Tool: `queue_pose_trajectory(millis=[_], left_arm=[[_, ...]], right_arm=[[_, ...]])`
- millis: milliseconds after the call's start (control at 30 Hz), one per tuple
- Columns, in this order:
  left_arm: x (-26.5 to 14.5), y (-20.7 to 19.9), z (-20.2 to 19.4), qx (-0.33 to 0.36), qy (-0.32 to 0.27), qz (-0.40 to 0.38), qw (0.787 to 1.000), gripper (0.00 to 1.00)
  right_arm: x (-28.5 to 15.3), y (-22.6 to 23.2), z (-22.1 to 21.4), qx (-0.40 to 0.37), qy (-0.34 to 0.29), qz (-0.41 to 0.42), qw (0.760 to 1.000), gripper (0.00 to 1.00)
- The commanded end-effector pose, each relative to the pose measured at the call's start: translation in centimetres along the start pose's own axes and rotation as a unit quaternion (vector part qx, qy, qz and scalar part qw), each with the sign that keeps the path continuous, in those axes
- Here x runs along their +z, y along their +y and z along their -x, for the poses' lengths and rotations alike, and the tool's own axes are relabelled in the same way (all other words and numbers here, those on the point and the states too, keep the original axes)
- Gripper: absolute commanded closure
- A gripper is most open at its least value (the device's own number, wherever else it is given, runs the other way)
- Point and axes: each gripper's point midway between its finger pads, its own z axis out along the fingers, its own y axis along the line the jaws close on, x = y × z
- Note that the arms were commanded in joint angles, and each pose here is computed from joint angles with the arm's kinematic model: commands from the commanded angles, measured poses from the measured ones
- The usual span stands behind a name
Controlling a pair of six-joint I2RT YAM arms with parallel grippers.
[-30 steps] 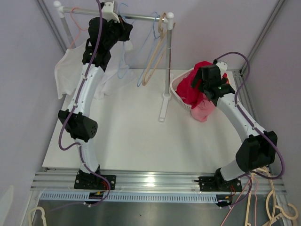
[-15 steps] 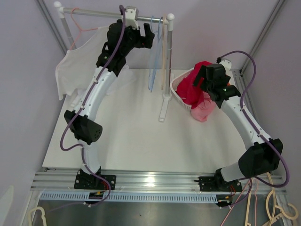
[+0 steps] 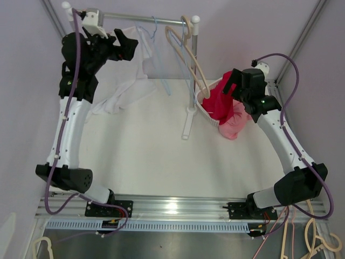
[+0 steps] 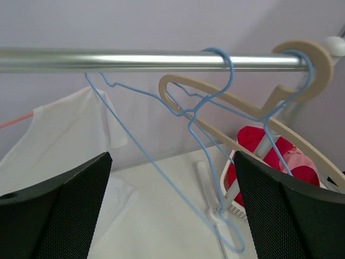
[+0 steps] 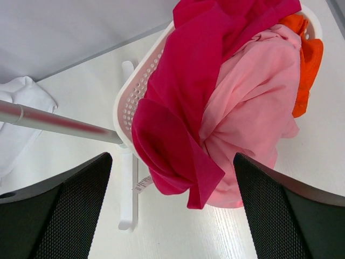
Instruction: Remove the t-shirt from the hanger
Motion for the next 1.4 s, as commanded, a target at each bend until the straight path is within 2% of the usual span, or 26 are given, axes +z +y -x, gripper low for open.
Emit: queue_pose_trajectory(millis=[0,100,167,200,267,333,467,600,733,867,1033,1067,1133,1233,1267,1367], left_arm=[[-2.3,-1.9,1.7,0.01,-0.017,-0.067,0.998,0.01],[-3.4,-1.9,1.0,0.002,-0.001,-0.098,0.995,0.0],[-4.0,-0.4,1.5,0.006,-0.012,-0.073,0.997,0.01],[-4.1,1.9,0.1,0.007,-0.005,-0.038,0.999,0.0],[-4.6,4.9,1.0,0.018,-0.028,0.004,0.999,0.0],[-3.8,7.1,-0.5,0.007,-0.012,0.017,1.0,0.0],[-3.0,10.9,-0.2,-0.008,0.004,0.027,1.0,0.01],[-2.2,11.6,1.2,0.007,-0.034,0.014,0.999,0.05],[-1.6,13.2,1.1,0.013,-0.069,0.04,0.997,0.04],[0.3,15.6,-0.3,-0.008,-0.056,0.055,0.997,0.06],[2.4,16.7,-0.9,-0.006,-0.08,0.037,0.996,0.06],[2.7,16.7,0.3,0.002,-0.092,0.034,0.995,0.06],[4.1,18.1,-1.6,-0.01,-0.069,0.042,0.997,0.09],[4.8,18.6,-1.2,0.001,-0.084,0.037,0.996,0.1],[5.0,18.6,-1.0,0.004,-0.092,0.034,0.995,0.11],[5.7,19.3,-1.1,-0.003,-0.089,0.037,0.995,0.3]], right_arm=[[-1.1,1.3,2.4,0.008,-0.028,0.031,0.999,0.01],[-0.6,1.7,2.1,0.007,-0.022,0.038,0.999,0.0],[-0.3,1.7,2.0,0.005,-0.019,0.038,0.999,0.01],[-0.1,1.8,2.0,0.006,-0.02,0.038,0.999,0.0],[0.0,1.9,2.0,0.005,-0.018,0.042,0.999,0.01],[-0.1,2.0,2.7,0.001,-0.021,0.044,0.999,0.0],[-0.5,1.7,4.1,-0.001,-0.029,0.042,0.999,0.0],[-0.5,1.3,5.1,0.0,-0.039,0.04,0.998,0.01],[0.0,1.2,5.2,0.004,-0.038,0.043,0.998,0.01],[0.7,1.4,4.9,0.004,-0.034,0.046,0.998,0.0],[1.5,1.2,4.7,-0.004,-0.034,0.039,0.999,0.0],[1.9,1.1,4.5,-0.005,-0.033,0.038,0.999,0.0],[2.2,1.1,4.7,-0.005,-0.033,0.038,0.999,0.0],[2.7,1.5,4.6,-0.006,-0.029,0.044,0.999,0.0],[2.8,1.6,4.6,-0.007,-0.027,0.047,0.998,0.01],[2.8,1.5,4.8,-0.008,-0.031,0.045,0.998,0.01]])
